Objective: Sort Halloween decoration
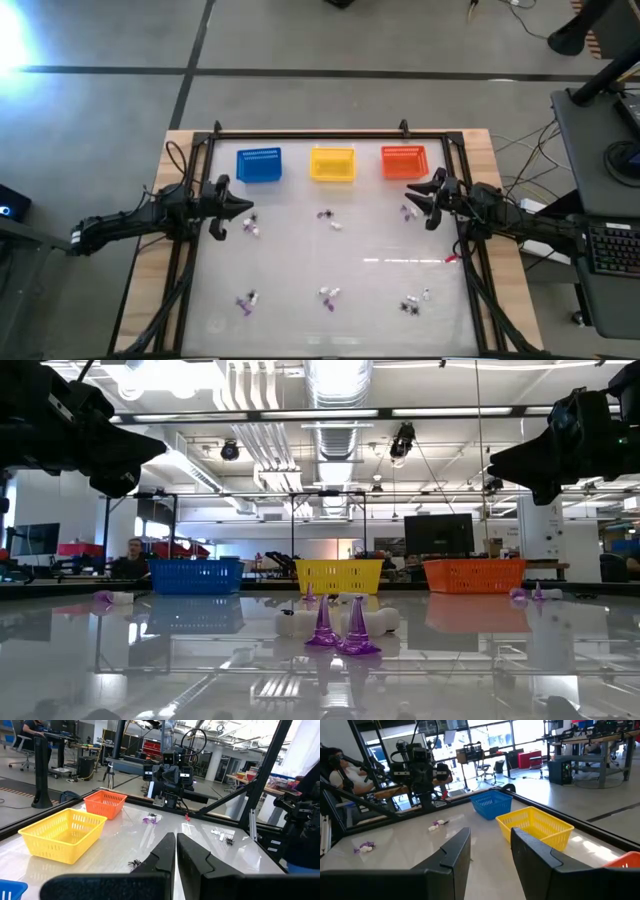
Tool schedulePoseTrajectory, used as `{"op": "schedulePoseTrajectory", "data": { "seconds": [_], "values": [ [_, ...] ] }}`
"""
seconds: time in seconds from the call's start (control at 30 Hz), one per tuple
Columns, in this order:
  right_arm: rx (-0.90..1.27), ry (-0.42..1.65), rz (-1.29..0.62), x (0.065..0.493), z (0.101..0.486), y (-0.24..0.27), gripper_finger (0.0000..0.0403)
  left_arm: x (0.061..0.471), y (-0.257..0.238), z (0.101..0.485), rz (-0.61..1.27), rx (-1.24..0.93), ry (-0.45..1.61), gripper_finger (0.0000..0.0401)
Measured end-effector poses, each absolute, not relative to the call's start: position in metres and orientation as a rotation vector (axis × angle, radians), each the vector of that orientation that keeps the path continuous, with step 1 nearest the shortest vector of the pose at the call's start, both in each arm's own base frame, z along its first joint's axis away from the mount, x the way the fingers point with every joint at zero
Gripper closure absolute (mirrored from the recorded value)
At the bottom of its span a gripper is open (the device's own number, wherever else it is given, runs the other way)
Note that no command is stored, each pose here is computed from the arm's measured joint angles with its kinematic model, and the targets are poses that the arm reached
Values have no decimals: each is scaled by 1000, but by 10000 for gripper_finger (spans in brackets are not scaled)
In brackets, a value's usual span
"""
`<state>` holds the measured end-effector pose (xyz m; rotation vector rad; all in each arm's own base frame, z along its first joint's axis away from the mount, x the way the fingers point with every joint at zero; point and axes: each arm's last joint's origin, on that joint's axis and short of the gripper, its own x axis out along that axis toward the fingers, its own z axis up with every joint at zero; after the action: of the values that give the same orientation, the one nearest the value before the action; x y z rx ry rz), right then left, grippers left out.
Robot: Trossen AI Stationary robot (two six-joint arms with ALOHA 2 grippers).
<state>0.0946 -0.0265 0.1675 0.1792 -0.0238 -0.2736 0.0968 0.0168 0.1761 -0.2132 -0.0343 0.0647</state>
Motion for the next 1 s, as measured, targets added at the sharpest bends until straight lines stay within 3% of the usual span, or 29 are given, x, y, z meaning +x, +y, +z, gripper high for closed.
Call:
{"op": "schedulePoseTrajectory", "data": {
  "seconds": [0.6, 1.0],
  "values": [
    [116, -61, -279, 95, 172, -27, 271, 97, 17, 176, 65, -213, -35, 401],
    [450, -109, -268, 95, 172, -27, 271, 97, 17, 176, 74, -213, -36, 401]
  ]
}}
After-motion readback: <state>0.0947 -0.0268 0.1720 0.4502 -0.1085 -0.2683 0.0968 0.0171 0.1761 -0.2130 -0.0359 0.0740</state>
